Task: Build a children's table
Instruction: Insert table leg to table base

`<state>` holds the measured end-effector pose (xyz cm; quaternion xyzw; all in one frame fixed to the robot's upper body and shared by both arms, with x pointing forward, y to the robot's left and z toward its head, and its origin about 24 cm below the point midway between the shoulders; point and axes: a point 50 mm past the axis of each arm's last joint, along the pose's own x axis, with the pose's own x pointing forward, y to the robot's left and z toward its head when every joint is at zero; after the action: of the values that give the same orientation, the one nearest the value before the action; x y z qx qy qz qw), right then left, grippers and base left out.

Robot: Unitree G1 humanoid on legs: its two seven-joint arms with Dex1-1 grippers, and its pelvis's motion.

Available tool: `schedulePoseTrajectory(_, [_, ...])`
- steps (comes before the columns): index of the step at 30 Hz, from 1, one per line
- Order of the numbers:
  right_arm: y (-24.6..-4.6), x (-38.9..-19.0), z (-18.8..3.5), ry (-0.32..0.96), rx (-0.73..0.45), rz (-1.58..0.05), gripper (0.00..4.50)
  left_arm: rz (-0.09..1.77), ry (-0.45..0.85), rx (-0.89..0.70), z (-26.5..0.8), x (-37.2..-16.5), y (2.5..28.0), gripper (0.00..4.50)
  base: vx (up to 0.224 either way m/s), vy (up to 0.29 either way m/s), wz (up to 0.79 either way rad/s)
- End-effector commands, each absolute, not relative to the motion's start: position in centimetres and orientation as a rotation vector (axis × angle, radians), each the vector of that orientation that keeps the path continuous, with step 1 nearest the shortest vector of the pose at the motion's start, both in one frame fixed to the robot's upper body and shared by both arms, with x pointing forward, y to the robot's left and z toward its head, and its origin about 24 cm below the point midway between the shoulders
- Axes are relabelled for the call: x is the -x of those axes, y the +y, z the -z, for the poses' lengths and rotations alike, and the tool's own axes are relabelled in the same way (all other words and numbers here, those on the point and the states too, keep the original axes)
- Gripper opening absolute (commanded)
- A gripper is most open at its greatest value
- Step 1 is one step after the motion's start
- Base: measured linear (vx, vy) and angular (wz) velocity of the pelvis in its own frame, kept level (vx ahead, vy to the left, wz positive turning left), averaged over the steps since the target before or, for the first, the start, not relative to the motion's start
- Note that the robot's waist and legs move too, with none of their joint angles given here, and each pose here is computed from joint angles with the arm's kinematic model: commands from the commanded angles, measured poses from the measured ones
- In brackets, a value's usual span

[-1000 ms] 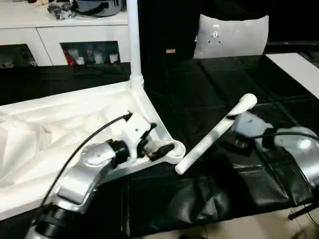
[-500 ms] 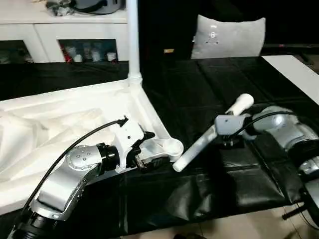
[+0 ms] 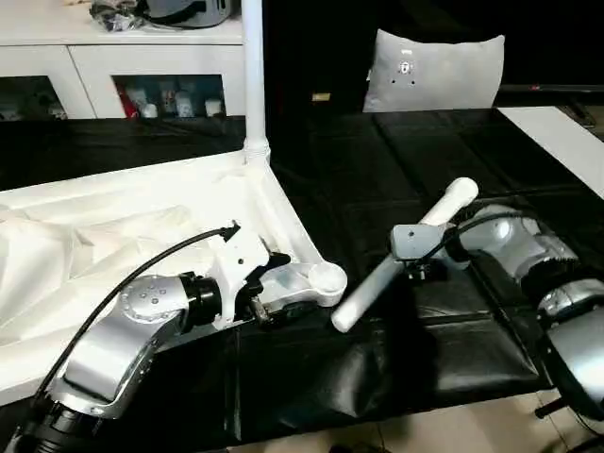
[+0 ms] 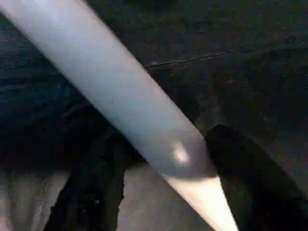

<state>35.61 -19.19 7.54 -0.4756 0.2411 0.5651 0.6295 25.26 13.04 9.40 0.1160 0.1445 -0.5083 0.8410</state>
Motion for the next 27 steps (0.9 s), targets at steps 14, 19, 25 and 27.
schedulePoseTrajectory(14, [-21.4,-34.8,-8.0,0.817,1.108,-1.42,1.53,1.134,0.333,-0.28,-9.5,-25.0,12.8,4.5,0.0,0.0,0.0])
schedulePoseTrajectory(19, [-21.4,-34.3,-7.1,0.816,1.131,-1.443,1.06,1.14,0.341,-0.29,-9.4,-25.0,12.7,4.5,0.0,0.0,0.0])
schedulePoseTrajectory(25, [-21.0,-33.8,-6.2,0.79,1.121,-1.477,0.74,1.138,0.345,-0.289,-9.2,-24.9,12.6,4.5,0.0,0.0,0.0])
schedulePoseTrajectory(27, [-20.9,-33.8,-6.2,0.79,1.099,-1.48,0.74,1.137,0.346,-0.288,-9.2,-24.8,12.6,4.5,0.0,0.0,0.0])
